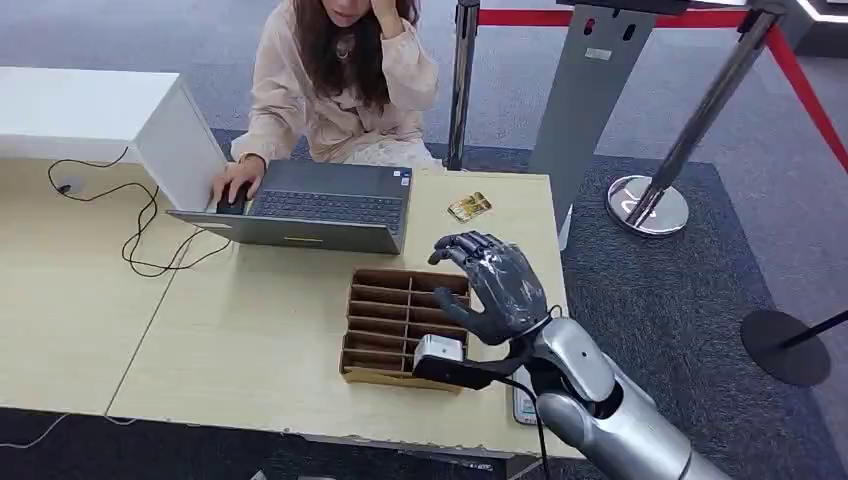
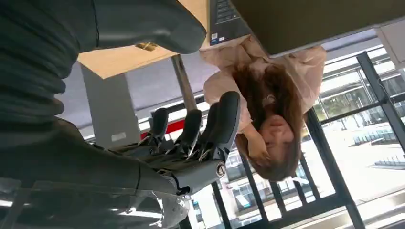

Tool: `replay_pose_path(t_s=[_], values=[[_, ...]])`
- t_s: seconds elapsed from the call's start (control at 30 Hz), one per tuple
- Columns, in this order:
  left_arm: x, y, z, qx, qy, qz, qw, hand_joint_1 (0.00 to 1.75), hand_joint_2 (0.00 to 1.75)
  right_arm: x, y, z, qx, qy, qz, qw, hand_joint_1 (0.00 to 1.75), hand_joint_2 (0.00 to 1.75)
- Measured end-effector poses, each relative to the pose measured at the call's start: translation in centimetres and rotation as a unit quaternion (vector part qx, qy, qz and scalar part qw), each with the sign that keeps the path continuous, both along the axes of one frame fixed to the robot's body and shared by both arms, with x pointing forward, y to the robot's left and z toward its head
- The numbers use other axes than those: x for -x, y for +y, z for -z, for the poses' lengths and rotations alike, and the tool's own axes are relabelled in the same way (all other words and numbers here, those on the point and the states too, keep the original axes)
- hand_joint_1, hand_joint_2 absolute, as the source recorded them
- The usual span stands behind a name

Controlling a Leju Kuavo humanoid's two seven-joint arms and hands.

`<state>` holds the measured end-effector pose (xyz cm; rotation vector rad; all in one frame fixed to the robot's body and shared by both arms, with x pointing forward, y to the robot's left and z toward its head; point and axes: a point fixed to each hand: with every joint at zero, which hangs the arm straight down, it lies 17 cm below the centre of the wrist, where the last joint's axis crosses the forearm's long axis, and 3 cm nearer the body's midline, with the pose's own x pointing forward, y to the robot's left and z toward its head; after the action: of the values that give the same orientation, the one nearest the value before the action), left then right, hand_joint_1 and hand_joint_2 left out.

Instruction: Pass the card to the sensor for recognition and then transmit it.

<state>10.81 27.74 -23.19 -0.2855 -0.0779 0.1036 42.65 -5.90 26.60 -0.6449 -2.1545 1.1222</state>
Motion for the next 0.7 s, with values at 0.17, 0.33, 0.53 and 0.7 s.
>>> replay_pose_path(t_s=[0.17,0.33,0.53,0.7], values=[[0.0,0.0,0.0,0.000,0.001,0.000,1.000,0.00,1.75,-0.2,0.4,0.5,0.008,0.006,-0.001,1.000,0.75,1.75],[0.0,0.0,0.0,0.000,0.001,0.000,1.000,0.00,1.75,-0.4,0.7,0.9,0.014,0.011,-0.002,1.000,0.77,1.75],[0.0,0.0,0.0,0.000,0.001,0.000,1.000,0.00,1.75,-0.6,1.1,1.8,0.024,0.018,-0.004,1.000,0.77,1.75],[0.1,0.0,0.0,0.000,0.002,0.001,1.000,0.00,1.75,-0.7,1.4,2.3,0.029,0.023,-0.005,0.999,0.77,1.75]])
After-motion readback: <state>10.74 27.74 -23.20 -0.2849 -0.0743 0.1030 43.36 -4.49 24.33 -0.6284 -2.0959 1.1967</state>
